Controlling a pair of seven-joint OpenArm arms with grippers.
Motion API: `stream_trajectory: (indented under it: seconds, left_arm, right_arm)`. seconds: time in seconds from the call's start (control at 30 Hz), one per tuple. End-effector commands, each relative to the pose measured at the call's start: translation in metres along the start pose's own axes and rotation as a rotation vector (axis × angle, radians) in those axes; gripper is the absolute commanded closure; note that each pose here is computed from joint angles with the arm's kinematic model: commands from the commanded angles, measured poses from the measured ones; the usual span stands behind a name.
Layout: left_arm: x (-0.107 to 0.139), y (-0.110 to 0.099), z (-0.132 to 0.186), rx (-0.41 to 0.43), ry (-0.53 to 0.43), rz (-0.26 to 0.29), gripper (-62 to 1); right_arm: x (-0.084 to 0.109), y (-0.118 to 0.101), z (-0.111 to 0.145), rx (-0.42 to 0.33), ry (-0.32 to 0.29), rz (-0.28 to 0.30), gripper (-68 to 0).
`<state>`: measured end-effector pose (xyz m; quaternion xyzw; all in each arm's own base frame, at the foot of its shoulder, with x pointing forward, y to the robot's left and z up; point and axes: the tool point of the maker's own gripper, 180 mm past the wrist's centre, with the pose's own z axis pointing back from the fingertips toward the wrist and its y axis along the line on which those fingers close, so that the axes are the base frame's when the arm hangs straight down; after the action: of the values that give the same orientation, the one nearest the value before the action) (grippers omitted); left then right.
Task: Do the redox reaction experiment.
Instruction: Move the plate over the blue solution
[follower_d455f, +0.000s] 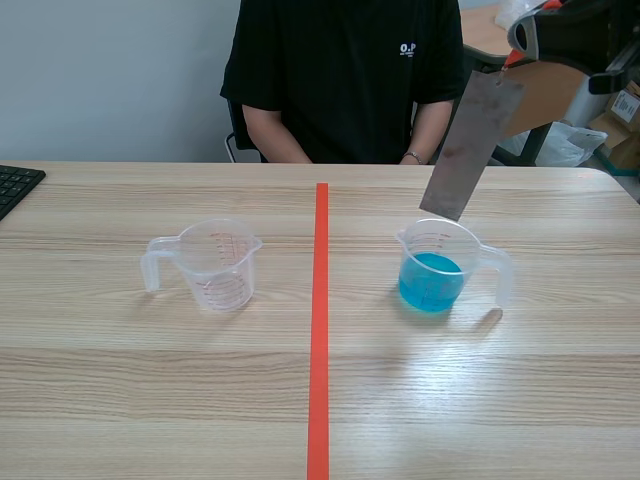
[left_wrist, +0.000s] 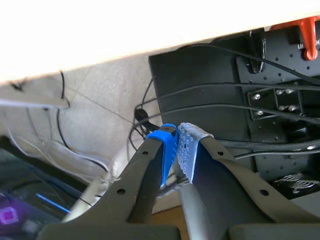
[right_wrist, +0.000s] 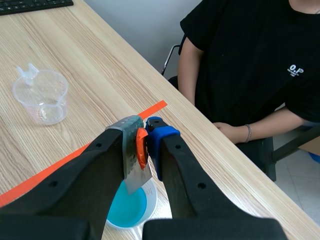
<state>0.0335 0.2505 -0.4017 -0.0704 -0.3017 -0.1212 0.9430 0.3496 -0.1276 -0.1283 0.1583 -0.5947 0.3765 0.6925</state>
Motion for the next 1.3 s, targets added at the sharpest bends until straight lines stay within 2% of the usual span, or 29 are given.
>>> stream_trajectory:
  seconds: [0.0, 0.27, 0.4, 0.53, 0.67, 0.9, 1.0, 1.27]
  left_arm:
    - [0.023, 0.002, 0.000, -0.021, -0.063, -0.047, -4.5]
    - [0.107, 0.000, -0.006, -0.134, -0.246, -0.265, -4.5]
    - [0.147, 0.004, -0.010, -0.157, -0.326, -0.338, -4.5]
    - [0.186, -0.004, -0.008, -0.249, -0.412, -0.396, -4.5]
    - [0.223, -0.016, -0.003, -0.308, -0.521, -0.409, -4.5]
    - [0.253, -0.055, -0.017, -0.411, -0.585, -0.534, -4.4]
    - [0.263, -0.072, -0.027, -0.444, -0.597, -0.562, -4.4]
    - [0.299, -0.117, -0.048, -0.465, -0.692, -0.649, -4.4]
  right_arm:
    - [0.018, -0.008, 0.004, -0.018, -0.041, 0.033, -1.5]
    - [0.018, -0.008, 0.004, -0.018, -0.041, 0.034, -1.5]
    - [0.018, -0.008, 0.004, -0.018, -0.041, 0.034, -1.5]
    - [0.018, -0.007, 0.004, -0.018, -0.041, 0.032, -1.5]
    - [0.018, -0.007, 0.004, -0.018, -0.042, 0.032, -1.5]
    - [0.017, -0.007, 0.004, -0.018, -0.041, 0.032, -1.5]
    - [0.017, -0.007, 0.004, -0.018, -0.041, 0.032, -1.5]
    - [0.017, -0.007, 0.004, -0.018, -0.038, 0.032, -1.5]
